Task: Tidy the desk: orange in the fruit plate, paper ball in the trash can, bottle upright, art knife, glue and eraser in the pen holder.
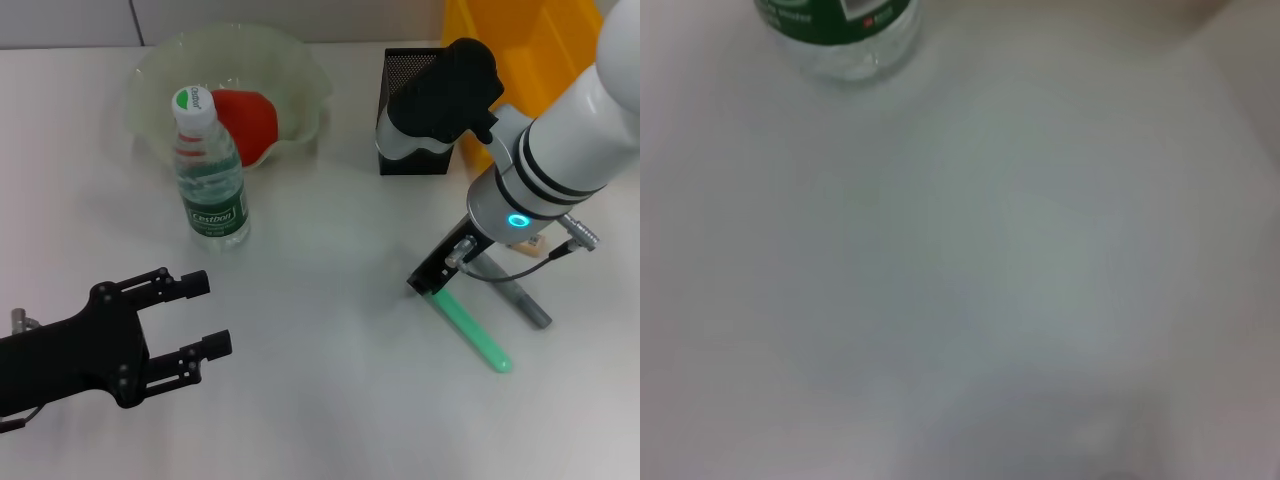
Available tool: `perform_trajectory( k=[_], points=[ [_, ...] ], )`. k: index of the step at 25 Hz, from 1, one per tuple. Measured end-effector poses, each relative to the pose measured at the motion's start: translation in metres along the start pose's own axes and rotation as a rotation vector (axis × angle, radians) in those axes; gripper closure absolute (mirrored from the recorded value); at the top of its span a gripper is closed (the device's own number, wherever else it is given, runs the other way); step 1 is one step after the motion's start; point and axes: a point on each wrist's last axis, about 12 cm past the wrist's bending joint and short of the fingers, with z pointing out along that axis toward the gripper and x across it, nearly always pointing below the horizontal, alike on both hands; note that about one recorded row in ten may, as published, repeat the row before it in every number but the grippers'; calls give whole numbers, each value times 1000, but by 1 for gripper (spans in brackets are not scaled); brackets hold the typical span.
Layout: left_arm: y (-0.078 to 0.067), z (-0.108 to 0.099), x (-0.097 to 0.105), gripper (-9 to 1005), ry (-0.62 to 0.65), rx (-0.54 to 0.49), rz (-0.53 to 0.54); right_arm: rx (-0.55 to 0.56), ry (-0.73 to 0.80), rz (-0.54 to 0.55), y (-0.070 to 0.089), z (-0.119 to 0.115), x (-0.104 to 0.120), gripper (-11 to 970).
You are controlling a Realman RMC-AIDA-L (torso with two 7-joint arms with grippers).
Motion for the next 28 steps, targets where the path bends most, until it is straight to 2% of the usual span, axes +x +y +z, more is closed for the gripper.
perform_trajectory(
  k=[3,12,15,17,18,19,20,21,22,23,26,27,28],
  points=[
    [-1,2,0,297,-3,1,-2,0,5,0,0,1,0,677],
    [-1,1,1,297,-6,-1,-2,-5,-2,-9,1,-1,0,758],
    [-1,1,1,297,-7,-3,-3,-9,-19,-7,0,-7,1,791],
    [-2,0,1,297,-9,-5,-4,-9,-70,4,-4,-20,0,787],
    [-2,0,1,297,-12,-3,-3,-11,-150,26,-12,-39,-1,785],
    [-2,0,1,297,-12,-3,-3,-11,-150,26,-12,-39,-1,783],
    [-2,0,0,297,-13,-3,-3,-42,-277,73,-25,-61,0,781],
    [-2,0,0,297,-13,-2,-2,-42,-277,73,-25,-61,0,779],
    [-2,0,0,297,-13,-2,-2,-56,-349,98,-33,-71,1,777],
    [-1,1,0,297,-13,0,0,-100,-546,154,-52,-88,6,775],
    [0,2,-2,297,-13,4,5,-98,-804,198,-80,-92,17,769],
    [0,2,-2,297,-13,4,5,-98,-804,198,-80,-92,17,767],
    [1,2,-2,297,-14,6,7,-90,-956,220,-94,-86,24,765]
  ],
)
